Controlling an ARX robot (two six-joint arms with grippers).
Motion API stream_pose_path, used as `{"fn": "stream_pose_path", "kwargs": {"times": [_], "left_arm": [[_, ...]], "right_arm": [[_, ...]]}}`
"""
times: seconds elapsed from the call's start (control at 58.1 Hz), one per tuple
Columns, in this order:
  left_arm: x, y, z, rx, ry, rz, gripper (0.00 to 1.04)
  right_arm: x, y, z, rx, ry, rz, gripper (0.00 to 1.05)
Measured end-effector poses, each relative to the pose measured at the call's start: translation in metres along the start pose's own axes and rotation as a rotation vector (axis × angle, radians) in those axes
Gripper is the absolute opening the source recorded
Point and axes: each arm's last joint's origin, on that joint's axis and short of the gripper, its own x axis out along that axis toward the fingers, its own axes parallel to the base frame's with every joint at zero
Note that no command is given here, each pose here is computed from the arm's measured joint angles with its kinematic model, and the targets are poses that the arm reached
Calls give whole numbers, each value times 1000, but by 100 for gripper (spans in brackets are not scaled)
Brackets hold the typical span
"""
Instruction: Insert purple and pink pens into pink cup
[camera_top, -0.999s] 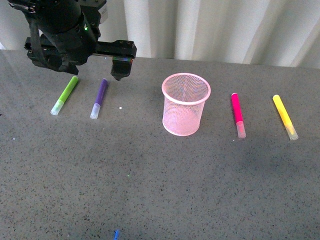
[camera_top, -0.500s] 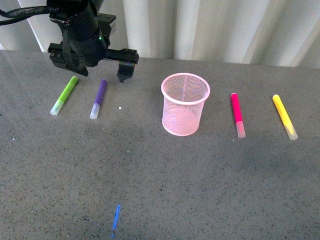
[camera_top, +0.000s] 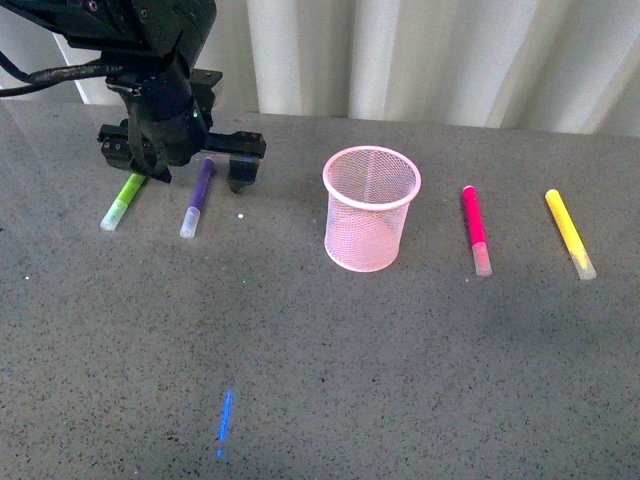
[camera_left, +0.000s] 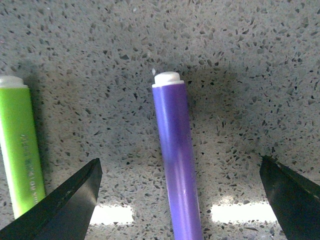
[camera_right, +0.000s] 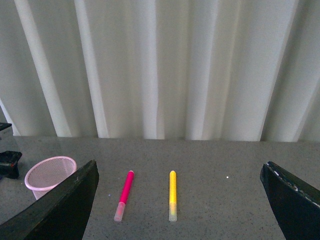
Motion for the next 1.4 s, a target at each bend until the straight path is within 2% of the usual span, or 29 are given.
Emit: {"fn": "stream_pose_path", "kwargs": {"times": [0.138,0.224,0.362,0.448,0.655,0.758,1.12,1.395], "left_arm": [[1,-4,0,-14,-1,-14,97],[2,-8,0,-18,-1,-23,87],[3,-11,-1,-22,-6,-24,77],[4,-12,0,-22,-17,-29,59],[5,-12,0,-26,-25,-35,31],[6,-11,-1,-33,-34,-32,14],[-7,-4,-9,-75,-116,-58,13],[-94,23,11,-199,-430,-101,13]], "right_arm": [[0,0,0,0,0,0,98],[0,0,0,0,0,0,98],[0,0,0,0,0,0,98],[0,0,0,0,0,0,98],[0,0,0,0,0,0,98],[0,0,0,0,0,0,98],[0,0,0,0,0,0,98],[0,0,0,0,0,0,98]]}}
